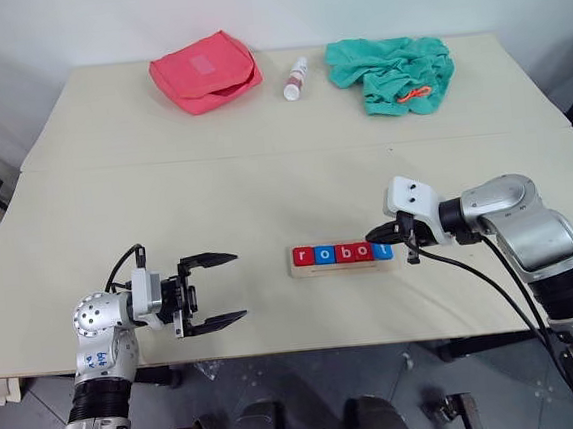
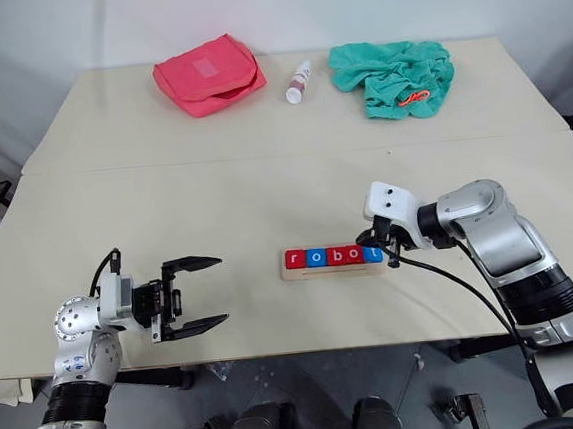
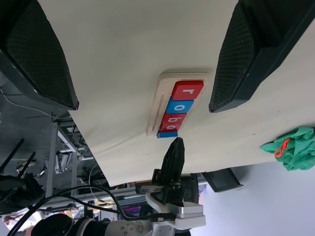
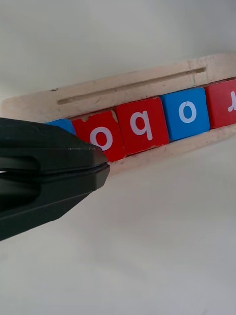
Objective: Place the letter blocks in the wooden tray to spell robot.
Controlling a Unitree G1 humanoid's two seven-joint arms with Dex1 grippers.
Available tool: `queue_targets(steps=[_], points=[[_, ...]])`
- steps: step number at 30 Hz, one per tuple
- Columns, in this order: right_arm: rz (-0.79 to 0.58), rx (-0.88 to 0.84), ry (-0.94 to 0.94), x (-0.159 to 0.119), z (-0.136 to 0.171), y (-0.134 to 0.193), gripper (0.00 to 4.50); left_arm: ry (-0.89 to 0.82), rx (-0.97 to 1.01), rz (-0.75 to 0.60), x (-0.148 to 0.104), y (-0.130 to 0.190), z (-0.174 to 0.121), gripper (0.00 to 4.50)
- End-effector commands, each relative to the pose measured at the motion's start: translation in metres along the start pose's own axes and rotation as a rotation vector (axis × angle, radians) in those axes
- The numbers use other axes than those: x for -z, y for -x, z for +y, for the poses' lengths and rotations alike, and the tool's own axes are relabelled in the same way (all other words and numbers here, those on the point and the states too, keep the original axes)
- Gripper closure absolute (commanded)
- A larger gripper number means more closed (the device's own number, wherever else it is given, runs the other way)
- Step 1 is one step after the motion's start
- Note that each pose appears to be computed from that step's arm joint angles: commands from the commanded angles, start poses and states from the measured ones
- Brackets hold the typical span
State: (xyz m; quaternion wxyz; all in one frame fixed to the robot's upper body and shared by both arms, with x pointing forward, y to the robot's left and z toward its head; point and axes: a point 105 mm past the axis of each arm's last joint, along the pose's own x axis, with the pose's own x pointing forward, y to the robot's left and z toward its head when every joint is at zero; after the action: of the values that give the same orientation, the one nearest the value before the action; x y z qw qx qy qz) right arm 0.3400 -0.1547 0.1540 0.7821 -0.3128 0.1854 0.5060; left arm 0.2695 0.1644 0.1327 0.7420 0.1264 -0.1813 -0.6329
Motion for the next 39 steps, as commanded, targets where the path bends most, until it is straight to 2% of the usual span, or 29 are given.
queue_targets(steps=[1,19,39], points=[[-0.002,0.007,0.015,0.001,-0.001,0.001,4.48,-0.021,-0.005,0.005,-0.003,0.002,0.0,0.0],[0.06,-0.007,0.018,0.023,0.006,-0.003,4.48,-0.025,-0.01,0.005,-0.003,0.001,0.001,0.0],[0.072,-0.003,0.042,0.024,0.004,-0.001,4.48,-0.036,-0.009,0.006,-0.001,-0.001,0.003,0.0]])
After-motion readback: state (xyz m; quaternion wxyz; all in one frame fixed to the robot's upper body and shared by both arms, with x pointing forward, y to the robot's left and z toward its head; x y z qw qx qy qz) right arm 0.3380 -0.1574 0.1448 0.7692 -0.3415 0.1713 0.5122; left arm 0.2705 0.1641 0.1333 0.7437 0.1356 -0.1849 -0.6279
